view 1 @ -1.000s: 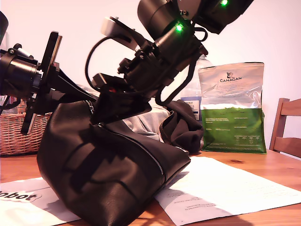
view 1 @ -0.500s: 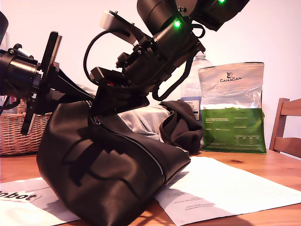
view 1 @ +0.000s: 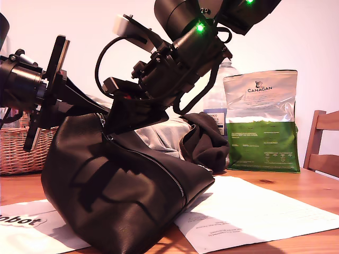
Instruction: Open the zipper in the zip bag in front of you
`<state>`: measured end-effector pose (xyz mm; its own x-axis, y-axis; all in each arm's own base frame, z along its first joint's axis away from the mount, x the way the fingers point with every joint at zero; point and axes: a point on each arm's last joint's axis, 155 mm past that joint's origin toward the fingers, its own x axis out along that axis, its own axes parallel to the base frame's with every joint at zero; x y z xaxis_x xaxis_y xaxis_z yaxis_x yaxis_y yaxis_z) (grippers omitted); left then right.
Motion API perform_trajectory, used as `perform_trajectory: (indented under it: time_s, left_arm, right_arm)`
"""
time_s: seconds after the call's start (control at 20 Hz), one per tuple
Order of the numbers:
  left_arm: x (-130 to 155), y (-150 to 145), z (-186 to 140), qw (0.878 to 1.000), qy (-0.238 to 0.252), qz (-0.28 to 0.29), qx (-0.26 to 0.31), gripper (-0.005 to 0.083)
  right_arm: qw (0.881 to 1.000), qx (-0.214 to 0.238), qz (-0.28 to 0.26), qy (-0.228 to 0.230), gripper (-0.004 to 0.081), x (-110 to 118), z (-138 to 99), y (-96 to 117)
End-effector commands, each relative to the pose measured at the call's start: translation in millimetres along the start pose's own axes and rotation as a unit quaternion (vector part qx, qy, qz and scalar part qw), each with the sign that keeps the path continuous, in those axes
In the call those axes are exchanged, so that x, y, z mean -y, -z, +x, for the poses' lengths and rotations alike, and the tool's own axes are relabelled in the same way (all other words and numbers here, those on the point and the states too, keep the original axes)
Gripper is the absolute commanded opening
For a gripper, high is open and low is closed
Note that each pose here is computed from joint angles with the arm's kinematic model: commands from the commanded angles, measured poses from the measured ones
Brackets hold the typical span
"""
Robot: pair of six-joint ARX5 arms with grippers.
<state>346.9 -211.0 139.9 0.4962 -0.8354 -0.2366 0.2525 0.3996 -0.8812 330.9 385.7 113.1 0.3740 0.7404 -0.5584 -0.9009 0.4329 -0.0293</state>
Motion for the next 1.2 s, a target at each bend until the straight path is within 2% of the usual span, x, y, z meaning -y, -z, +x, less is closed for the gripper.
perform_trajectory:
  time_s: [0.0,0.25,0.4,0.6,0.75,0.9,1.15]
  left_arm:
    - [3,1,0,1.0,0.005,0.005,-0.002,-0.0024]
    - [3,1,0,1.0,0.005,0.005,-0.002,-0.0024]
    - [3,1,0,1.0,0.005,0.005,-0.002,-0.0024]
    - [3,1,0,1.0,0.005,0.006,-0.001,-0.0024]
    - [3,0,0,1.0,0.006,0.007,-0.001,-0.0024]
    - [3,0,0,1.0,0.006,0.007,-0.001,-0.0024]
    - [3,0,0,1.0,0.006,0.007,-0.001,-0.0024]
  right_arm:
    - [1.0,0.018,-0.004,-0.002,0.012,-3,-4,-15]
    - [1.0,0.018,-0.007,-0.003,0.0117,-5,-4,-16]
    - [1.0,0.019,-0.007,-0.004,0.0062,-5,-4,-16]
    - [1.0,0.019,-0.007,-0.004,0.0067,-5,-4,-16]
    - [1.0,0.019,-0.012,-0.008,0.0078,-10,-3,-17]
    - [1.0,0.019,-0.017,-0.01,0.0192,-16,-2,-18]
    - [1.0,0.014,-0.017,0.02,0.0193,-6,-2,-16]
